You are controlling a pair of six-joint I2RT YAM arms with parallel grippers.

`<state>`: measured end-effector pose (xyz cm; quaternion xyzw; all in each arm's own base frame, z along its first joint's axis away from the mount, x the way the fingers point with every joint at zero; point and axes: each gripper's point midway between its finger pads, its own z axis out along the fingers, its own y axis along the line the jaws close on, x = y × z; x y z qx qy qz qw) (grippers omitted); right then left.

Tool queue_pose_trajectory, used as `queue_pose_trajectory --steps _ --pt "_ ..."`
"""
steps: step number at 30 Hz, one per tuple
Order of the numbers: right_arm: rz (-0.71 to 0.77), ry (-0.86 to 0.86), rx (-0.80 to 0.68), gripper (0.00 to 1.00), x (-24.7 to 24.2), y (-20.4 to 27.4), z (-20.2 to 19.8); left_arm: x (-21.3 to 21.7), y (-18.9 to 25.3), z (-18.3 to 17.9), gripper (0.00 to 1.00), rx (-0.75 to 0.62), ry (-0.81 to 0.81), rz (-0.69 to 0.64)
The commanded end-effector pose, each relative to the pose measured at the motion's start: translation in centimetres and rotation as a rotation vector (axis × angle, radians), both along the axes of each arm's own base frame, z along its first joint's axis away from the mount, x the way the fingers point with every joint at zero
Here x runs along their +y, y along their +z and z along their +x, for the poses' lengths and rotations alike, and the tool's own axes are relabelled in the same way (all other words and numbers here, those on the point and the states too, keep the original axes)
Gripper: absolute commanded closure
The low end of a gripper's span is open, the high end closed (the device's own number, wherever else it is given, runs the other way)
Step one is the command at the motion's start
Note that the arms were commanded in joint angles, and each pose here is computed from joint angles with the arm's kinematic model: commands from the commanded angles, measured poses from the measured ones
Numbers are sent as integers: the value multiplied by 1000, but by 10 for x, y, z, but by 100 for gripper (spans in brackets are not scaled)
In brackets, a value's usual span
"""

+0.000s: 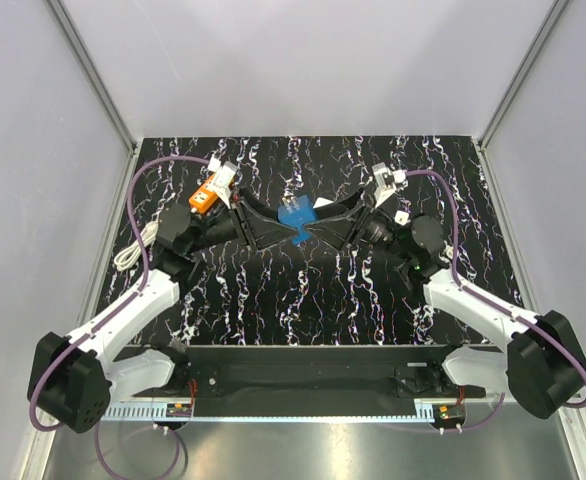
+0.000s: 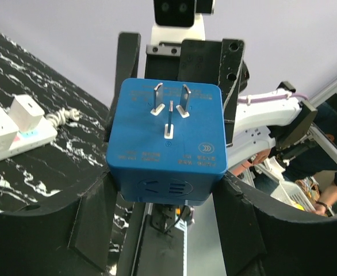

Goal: Insert the plug

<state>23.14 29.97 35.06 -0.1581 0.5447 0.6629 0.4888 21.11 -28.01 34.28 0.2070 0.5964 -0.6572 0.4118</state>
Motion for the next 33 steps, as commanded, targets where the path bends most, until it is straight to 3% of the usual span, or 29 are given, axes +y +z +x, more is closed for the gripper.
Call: queue_pose_trajectory --steps 1,10,15,24,33 --pt "-68 52 -84 16 4 10 -12 3 11 -23 100 -102 -57 19" --pt "-228 181 -142 11 7 13 -34 9 -23 -42 100 -88 -143 206" --pt "-317 392 -93 12 8 0 -62 10 -28 -52 100 -83 -211 223" --pt "-412 487 -52 12 -1 -19 -81 10 -32 -58 100 -83 -281 255" --pt "-445 451 32 12 6 -34 -65 9 -32 -57 100 -82 -291 262"
